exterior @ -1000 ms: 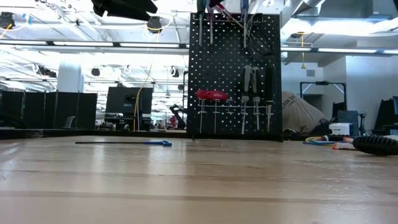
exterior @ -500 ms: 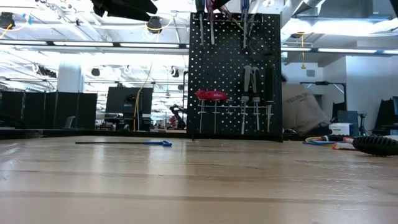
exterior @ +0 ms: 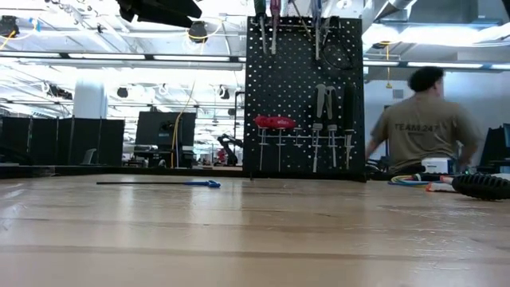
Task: Hang tools onto peg board
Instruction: Adjust the transparent screwdrivers on the pegboard
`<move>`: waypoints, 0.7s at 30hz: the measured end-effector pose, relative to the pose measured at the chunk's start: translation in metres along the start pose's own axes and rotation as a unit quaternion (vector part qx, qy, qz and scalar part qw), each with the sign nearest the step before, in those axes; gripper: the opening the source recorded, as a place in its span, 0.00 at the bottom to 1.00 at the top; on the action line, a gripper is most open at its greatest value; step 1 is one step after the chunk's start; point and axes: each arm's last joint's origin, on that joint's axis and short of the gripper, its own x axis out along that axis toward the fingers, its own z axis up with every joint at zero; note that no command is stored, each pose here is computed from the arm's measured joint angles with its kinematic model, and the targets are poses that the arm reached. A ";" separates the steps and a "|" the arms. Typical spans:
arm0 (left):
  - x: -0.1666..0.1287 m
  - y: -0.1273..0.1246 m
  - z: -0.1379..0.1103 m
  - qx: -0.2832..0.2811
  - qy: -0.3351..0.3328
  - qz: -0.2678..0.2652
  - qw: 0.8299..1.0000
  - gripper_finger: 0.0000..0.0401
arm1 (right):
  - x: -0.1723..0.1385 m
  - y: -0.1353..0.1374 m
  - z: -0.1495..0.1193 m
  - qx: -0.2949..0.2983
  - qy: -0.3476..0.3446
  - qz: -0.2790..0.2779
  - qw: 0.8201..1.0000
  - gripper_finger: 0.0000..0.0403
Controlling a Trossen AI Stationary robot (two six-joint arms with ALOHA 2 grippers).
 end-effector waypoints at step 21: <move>0.000 0.000 -0.001 0.000 0.002 0.000 1.000 0.58 | -0.021 -0.038 0.015 0.120 -0.014 -0.071 0.990 0.25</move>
